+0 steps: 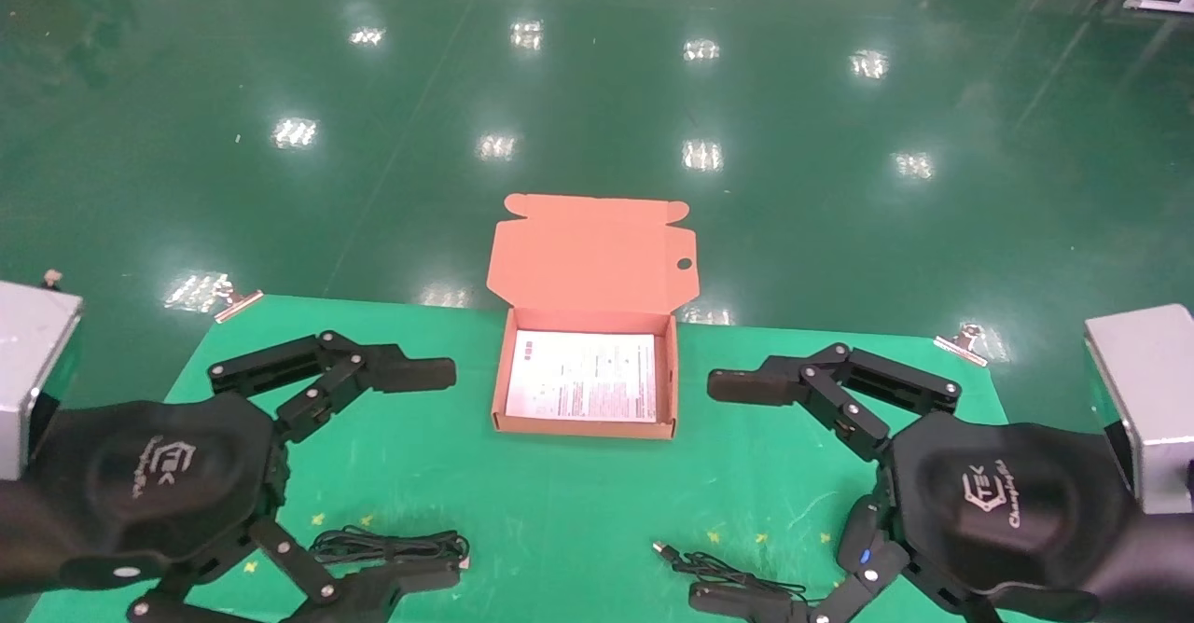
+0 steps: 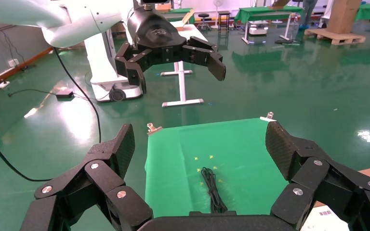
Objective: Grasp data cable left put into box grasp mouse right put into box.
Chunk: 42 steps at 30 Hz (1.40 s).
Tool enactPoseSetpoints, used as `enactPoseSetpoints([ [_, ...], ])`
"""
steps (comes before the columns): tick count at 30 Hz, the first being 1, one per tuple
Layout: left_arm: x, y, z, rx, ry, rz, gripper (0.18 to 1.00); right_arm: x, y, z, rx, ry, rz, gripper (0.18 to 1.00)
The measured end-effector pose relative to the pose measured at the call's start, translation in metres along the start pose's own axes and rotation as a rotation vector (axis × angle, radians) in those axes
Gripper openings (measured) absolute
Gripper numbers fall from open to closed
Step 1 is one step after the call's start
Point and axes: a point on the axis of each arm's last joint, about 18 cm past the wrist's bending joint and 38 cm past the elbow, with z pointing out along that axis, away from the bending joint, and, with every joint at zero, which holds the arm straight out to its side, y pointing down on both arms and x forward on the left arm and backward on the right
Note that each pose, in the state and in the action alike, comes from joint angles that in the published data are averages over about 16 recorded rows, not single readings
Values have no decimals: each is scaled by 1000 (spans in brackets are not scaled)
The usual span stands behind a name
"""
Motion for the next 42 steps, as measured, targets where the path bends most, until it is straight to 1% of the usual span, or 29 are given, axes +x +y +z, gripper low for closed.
enactPoseSetpoints([
  [42,0,0,0,-3,1,2,1001,0,1,-1,-4,3,0,1000],
])
